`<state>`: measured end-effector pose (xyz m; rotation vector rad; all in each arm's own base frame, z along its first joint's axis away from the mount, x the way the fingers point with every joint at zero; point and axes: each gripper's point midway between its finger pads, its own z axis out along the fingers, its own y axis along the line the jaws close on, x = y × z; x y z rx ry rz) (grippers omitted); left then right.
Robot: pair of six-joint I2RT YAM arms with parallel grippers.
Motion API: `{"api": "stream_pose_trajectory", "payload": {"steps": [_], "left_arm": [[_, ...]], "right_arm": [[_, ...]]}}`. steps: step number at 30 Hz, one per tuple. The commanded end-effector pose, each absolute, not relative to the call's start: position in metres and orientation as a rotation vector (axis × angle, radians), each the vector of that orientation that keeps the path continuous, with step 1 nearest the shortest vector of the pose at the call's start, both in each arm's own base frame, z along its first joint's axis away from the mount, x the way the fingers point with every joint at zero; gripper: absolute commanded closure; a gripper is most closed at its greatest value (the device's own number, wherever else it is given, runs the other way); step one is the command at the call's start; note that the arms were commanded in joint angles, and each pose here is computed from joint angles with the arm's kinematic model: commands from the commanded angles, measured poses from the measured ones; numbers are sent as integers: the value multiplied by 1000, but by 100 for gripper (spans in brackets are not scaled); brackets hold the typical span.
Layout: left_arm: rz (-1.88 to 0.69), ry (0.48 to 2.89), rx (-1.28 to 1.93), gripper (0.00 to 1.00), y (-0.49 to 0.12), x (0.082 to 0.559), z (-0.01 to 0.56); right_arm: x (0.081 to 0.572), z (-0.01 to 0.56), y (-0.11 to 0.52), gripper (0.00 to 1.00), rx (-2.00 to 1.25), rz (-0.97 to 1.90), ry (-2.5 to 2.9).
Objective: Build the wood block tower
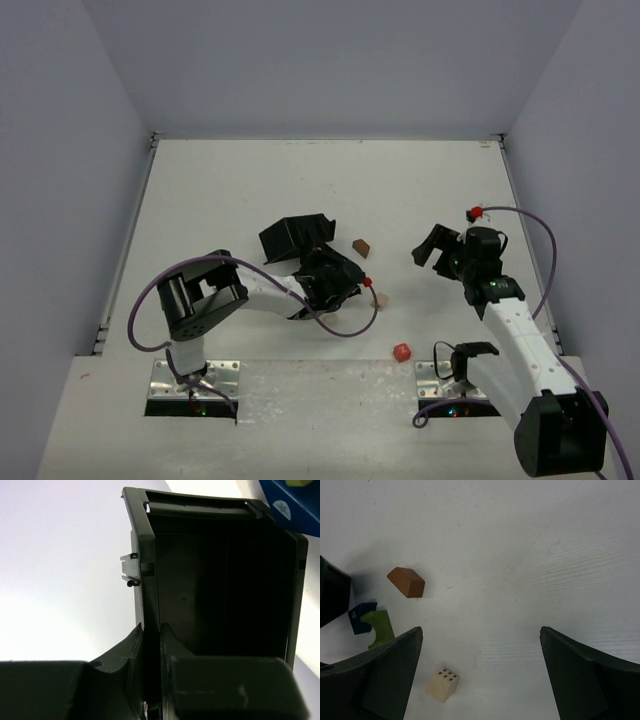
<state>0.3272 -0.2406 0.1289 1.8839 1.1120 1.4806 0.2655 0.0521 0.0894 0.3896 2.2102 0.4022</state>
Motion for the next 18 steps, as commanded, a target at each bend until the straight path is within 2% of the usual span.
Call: {"api": "stream_pose_trajectory", "payload": {"steps": [1,6,11,15,18], "left_arm": [[1355,1221,1704,100,-260,338,159],[1174,1385,1507,100,-264,361,205],[1185,1529,1243,100,-211,405,249],[1176,1610,1127,100,-177,433,259],[1029,1668,1147,100,-171,445,254]], "right_arm": [[276,99,50,1,404,389,2184],[276,90,50,1,427,387,2217],[278,92,52,1,419,397,2210],[277,93,51,1,423,395,2205],[277,93,50,1,426,394,2202]]}}
